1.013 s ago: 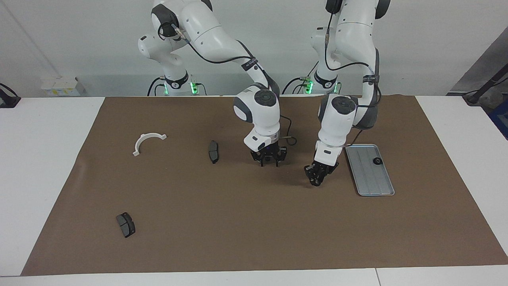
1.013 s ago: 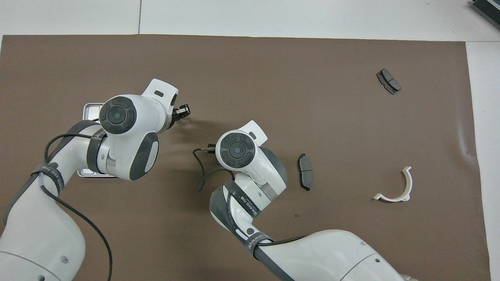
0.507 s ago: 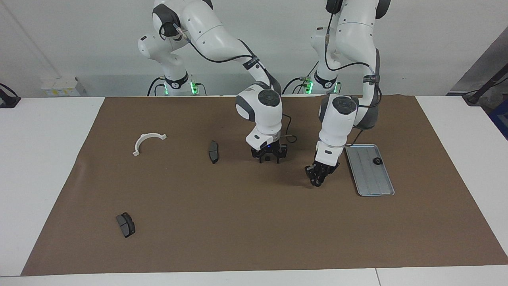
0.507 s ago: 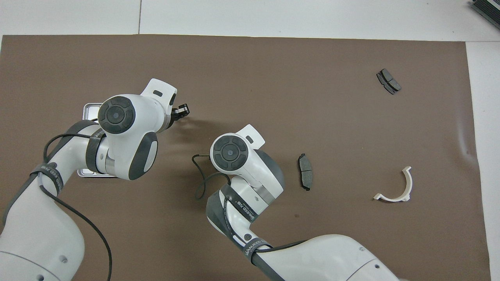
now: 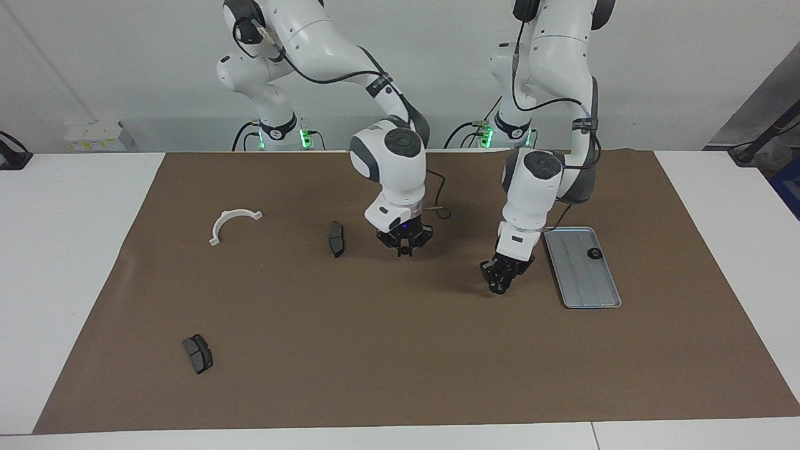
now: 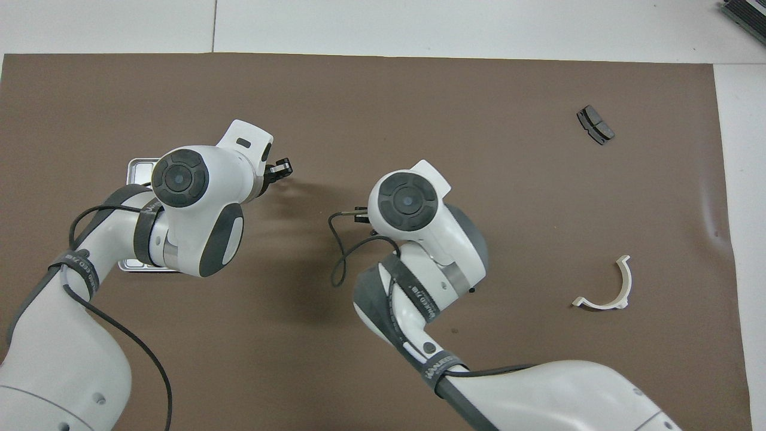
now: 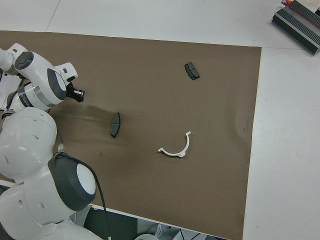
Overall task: Place bearing gear from tray to pile
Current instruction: 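Carry the gear farther away with the right gripper and set it down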
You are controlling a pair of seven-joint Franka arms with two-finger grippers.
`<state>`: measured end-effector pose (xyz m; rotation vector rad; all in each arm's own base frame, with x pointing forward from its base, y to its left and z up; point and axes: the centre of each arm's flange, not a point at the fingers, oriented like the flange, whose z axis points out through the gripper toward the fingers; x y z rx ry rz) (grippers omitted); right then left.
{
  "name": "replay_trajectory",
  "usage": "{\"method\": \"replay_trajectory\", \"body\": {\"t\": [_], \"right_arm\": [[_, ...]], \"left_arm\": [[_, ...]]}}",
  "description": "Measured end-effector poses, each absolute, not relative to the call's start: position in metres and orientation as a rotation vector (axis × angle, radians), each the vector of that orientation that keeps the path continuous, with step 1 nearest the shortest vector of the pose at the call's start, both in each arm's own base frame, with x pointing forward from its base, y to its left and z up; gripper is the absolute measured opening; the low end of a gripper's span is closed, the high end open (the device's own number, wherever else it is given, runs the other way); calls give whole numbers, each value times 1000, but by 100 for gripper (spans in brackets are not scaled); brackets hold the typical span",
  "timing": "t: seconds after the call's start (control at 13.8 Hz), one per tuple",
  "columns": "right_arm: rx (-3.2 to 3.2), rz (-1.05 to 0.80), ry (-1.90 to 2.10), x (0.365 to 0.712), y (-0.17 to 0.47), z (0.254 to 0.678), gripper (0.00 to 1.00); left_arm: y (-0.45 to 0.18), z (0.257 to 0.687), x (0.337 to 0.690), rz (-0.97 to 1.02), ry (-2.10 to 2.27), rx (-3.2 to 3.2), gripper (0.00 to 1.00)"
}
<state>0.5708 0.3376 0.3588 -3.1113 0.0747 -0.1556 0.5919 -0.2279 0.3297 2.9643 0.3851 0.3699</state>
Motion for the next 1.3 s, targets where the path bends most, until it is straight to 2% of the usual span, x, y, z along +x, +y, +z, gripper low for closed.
{"method": "replay_trajectory", "body": {"t": [0.43,0.72,1.09,1.23,1.3], "right_arm": [[-3137,-147,97,618,197,364,24],[-3164,-96,31,638,73,349,24],[-3168,-22,140,630,13,326,24],[-3165,-37,182,628,-5,320,24],[-3164,-47,189,627,-8,317,28]], "left_arm": [[-341,328,534,331,310,2929,36],[-368,313,508,304,247,2939,40],[-370,312,508,318,260,2927,98],[-357,318,522,334,364,2901,100],[-340,323,536,337,444,2877,100]]}}
